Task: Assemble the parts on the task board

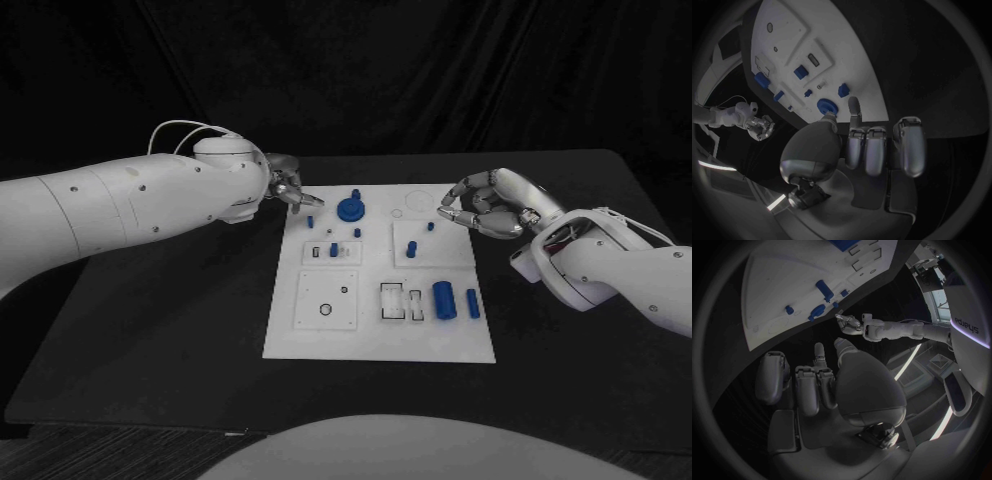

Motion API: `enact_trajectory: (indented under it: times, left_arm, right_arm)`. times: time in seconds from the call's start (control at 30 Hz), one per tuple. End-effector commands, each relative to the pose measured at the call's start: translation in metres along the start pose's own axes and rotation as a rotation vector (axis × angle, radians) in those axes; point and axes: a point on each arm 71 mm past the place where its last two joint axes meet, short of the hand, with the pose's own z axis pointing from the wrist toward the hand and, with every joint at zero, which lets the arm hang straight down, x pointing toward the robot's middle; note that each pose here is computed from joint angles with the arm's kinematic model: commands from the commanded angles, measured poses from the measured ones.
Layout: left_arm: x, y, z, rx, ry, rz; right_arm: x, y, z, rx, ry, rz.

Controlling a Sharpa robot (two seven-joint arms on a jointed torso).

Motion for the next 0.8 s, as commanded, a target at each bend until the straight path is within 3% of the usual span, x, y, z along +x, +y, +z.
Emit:
enact_trajectory:
  times: [0.03,0.8]
  left_arm:
    - [0.0061,-0.0017,0.0014,-0.003,0.078,0.000]
    - [0.0154,-0.0066,0.0058,-0.012,0.107,0.007]
  right_arm:
    - [0.0003,-0.0005,0.0005,0.009,0.005,0.000]
    - [0.0014,-0.0005,0.0013,0.008,0.007,0.000]
